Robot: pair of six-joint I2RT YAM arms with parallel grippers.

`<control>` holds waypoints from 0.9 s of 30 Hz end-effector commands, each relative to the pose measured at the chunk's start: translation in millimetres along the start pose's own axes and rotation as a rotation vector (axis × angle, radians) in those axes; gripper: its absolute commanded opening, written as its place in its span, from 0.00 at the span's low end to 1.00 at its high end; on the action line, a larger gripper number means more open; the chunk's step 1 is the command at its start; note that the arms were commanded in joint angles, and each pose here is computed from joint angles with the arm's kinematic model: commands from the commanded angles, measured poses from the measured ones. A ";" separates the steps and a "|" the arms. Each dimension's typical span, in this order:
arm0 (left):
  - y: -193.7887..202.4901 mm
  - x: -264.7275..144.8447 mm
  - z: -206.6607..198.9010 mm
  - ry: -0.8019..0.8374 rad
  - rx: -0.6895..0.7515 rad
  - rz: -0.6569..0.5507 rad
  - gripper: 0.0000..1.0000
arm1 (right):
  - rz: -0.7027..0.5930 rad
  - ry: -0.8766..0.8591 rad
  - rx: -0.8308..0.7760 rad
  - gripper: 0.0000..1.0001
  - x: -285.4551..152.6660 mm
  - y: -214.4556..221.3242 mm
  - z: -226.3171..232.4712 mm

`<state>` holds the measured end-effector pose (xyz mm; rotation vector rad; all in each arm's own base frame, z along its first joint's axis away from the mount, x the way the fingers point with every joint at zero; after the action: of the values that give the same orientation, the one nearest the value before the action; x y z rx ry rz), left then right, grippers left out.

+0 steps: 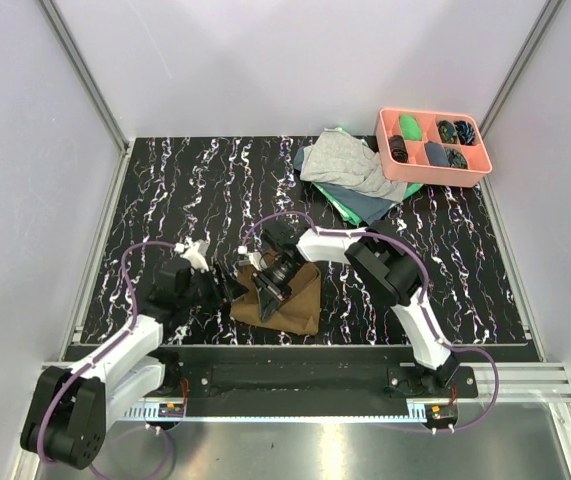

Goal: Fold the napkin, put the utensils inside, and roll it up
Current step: Roll the napkin with the utensil

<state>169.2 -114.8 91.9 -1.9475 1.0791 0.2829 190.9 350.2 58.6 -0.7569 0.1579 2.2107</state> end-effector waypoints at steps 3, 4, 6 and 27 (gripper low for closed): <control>3.5 5.0 -9.0 0.071 0.055 -0.063 0.63 | 0.036 -0.036 0.104 0.18 3.2 -3.9 -21.1; 6.6 5.5 -8.2 0.070 0.052 -0.057 0.62 | 0.040 -0.041 0.120 0.18 4.5 -3.7 -26.4; 8.3 5.9 -7.5 0.069 0.053 -0.058 0.61 | 0.036 -0.051 0.129 0.17 2.3 -7.1 -28.3; 6.8 12.0 7.1 -0.113 0.039 0.041 0.00 | -0.123 0.000 0.008 0.54 -54.8 -39.1 21.5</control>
<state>164.1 -123.8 76.4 -1.9219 1.0932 0.3149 210.4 348.4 64.4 -0.5024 0.2792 2.2365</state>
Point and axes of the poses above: each gripper's point midway between its finger pads, its own x axis out along the fingers, its own z axis along the line the jaws close on, y = z × x, the point moved 7 cm from there along -x, back along the fingers, and after that the axes turned 8 degrees about x, right-handed, at the moved point
